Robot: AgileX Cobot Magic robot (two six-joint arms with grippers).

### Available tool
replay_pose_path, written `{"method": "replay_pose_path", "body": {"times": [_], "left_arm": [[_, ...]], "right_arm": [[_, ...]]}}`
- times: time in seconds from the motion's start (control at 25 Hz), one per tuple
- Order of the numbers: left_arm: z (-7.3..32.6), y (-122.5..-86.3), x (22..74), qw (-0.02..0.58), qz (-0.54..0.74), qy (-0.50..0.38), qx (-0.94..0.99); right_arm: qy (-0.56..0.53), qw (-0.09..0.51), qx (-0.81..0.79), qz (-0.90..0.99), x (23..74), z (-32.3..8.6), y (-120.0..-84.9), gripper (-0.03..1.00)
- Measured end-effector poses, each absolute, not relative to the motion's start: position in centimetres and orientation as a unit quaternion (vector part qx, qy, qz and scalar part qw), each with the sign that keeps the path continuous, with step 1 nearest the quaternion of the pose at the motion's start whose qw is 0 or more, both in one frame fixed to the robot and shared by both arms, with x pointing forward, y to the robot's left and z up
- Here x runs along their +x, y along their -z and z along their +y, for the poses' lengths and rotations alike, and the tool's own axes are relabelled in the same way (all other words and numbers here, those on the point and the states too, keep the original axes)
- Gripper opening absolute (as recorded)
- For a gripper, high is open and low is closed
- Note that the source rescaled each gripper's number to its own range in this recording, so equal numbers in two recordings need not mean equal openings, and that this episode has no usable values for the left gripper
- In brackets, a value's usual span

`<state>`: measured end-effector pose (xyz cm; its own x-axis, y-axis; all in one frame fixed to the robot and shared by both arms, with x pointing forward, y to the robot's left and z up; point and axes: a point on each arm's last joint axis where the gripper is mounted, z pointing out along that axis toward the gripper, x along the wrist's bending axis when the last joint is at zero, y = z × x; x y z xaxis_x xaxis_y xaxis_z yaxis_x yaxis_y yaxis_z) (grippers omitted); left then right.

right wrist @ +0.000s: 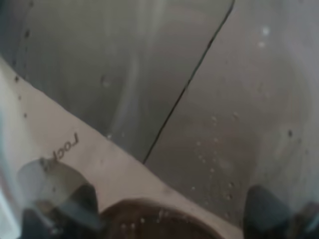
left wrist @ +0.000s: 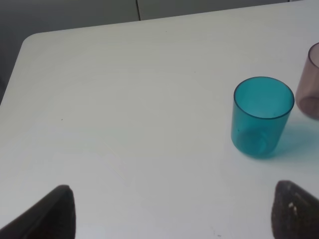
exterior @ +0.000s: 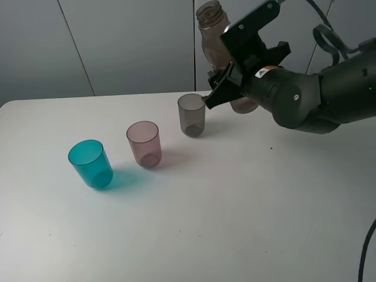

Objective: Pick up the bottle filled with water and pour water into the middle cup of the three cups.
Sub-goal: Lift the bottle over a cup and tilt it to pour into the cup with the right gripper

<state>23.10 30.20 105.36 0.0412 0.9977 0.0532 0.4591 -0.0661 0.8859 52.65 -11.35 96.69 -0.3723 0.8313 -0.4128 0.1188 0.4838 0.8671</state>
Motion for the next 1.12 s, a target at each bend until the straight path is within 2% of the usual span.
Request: {"method": "replay_pose_path", "body": {"times": [0.4,0.84,1.12], "left_arm": [[30.2,-105.4,23.1,0.359,0.582,-0.376,0.626],[30.2,-105.4,23.1,0.359,0.582,-0.376,0.626],[30.2,-105.4,23.1,0.359,0.582,-0.376,0.626]], "right_arm": [[-0.346,0.466,0.294,0.759,53.5,-9.1,-94.3,0.02],[-0.278,0.511,0.291,0.759,53.9,-10.1,-94.5,0.02],[-0.268,0.526,0.231,0.774,53.1,-8.1,-95.2,0.02]]}}
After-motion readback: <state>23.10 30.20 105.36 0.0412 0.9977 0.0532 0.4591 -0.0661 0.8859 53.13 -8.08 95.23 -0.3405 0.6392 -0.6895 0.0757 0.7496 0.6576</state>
